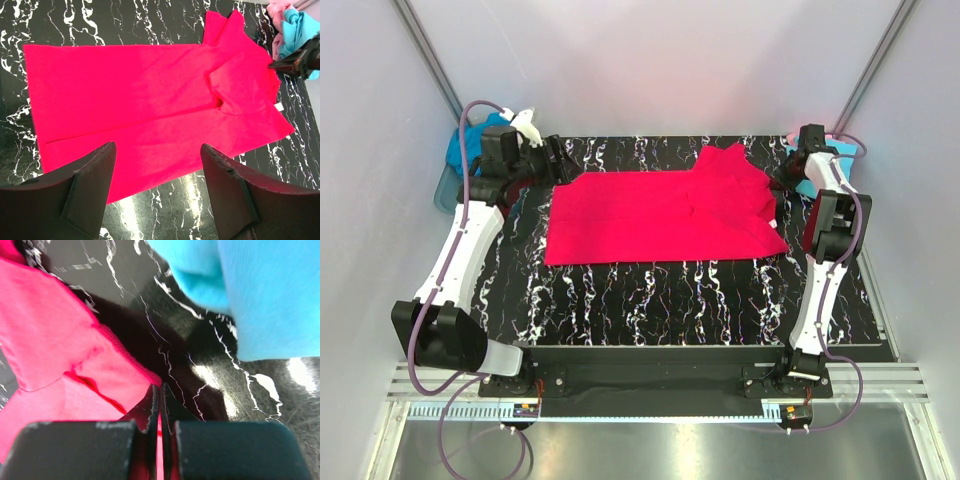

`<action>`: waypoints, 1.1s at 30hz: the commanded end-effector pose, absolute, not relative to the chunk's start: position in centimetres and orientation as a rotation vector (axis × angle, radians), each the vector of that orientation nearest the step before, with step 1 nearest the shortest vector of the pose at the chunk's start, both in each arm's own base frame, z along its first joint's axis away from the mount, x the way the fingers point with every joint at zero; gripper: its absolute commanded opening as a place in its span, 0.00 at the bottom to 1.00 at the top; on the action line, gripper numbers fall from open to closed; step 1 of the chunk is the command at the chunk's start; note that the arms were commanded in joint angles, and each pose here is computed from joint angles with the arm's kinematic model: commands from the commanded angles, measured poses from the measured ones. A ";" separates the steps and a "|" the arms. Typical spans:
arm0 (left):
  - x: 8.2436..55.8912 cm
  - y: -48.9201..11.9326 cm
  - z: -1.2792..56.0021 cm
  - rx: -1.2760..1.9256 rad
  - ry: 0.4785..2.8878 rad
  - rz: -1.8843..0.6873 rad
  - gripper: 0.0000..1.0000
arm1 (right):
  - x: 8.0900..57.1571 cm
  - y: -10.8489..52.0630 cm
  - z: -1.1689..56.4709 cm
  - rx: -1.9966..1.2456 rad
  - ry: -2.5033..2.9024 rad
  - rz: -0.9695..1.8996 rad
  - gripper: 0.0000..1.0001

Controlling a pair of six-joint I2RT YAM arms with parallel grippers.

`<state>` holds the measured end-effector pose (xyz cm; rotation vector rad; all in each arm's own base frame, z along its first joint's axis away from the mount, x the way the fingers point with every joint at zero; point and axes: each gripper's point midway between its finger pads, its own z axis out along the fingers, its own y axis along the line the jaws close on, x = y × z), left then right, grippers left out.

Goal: Fold and stack the t-shirts
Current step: Fold the tshirt

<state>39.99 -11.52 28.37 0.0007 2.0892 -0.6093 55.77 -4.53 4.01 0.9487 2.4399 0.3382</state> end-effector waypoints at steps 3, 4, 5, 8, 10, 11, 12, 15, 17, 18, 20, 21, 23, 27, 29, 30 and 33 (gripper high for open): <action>40.0 -10.9 31.1 0.025 2.014 -0.575 0.74 | 57.1 -7.2 8.7 0.949 2.332 0.255 0.00; 40.1 -10.9 31.3 0.027 2.010 -0.572 0.74 | 57.3 -7.2 8.7 0.951 2.331 0.251 0.00; 40.0 -10.9 31.2 0.026 2.015 -0.572 0.74 | 57.2 -7.7 8.6 0.965 2.328 0.229 0.00; 40.2 -10.8 30.9 0.021 2.022 -0.564 0.74 | 56.7 -8.3 8.2 0.990 2.335 0.184 0.00; 40.4 -10.7 30.7 0.016 2.027 -0.558 0.74 | 56.4 -8.6 8.1 1.001 2.339 0.172 0.00; 40.5 -10.7 30.4 0.014 2.034 -0.555 0.74 | 56.4 -8.6 8.1 1.000 2.341 0.171 0.00; 40.6 -10.7 30.2 0.010 2.042 -0.557 0.74 | 56.3 -8.7 8.1 1.006 2.346 0.169 0.00; 41.0 -10.7 29.2 0.000 2.065 -0.554 0.74 | 55.9 -9.6 8.2 1.027 2.334 0.110 0.00; 41.3 -10.7 28.7 -0.007 2.078 -0.554 0.74 | 56.1 -9.7 8.2 1.027 2.333 0.124 0.00; 41.3 -10.8 28.6 -0.009 2.083 -0.559 0.74 | 56.2 -9.6 8.1 1.025 2.333 0.132 0.00; 41.6 -10.8 28.1 -0.016 2.094 -0.557 0.74 | 56.3 -9.4 8.1 1.026 2.334 0.144 0.00; 41.7 -10.7 27.9 -0.017 2.098 -0.555 0.74 | 56.4 -9.4 8.2 1.029 2.327 0.143 0.00; 42.0 -10.6 27.5 -0.023 2.105 -0.538 0.74 | 56.4 -9.8 8.1 1.036 2.324 0.125 0.00; 42.2 -10.6 27.6 -0.039 2.107 -0.549 0.74 | 56.7 -10.0 7.9 1.049 2.316 0.123 0.00; 42.4 -11.0 27.6 -0.031 2.107 -0.568 0.73 | 56.9 -10.1 7.9 1.050 2.314 0.124 0.00; 42.6 -11.1 28.1 -0.029 2.097 -0.570 0.73 | 57.1 -10.0 7.9 1.041 2.313 0.129 0.01; 43.0 -11.0 28.7 -0.026 2.081 -0.558 0.73 | 57.5 -9.6 8.0 1.031 2.309 0.167 0.40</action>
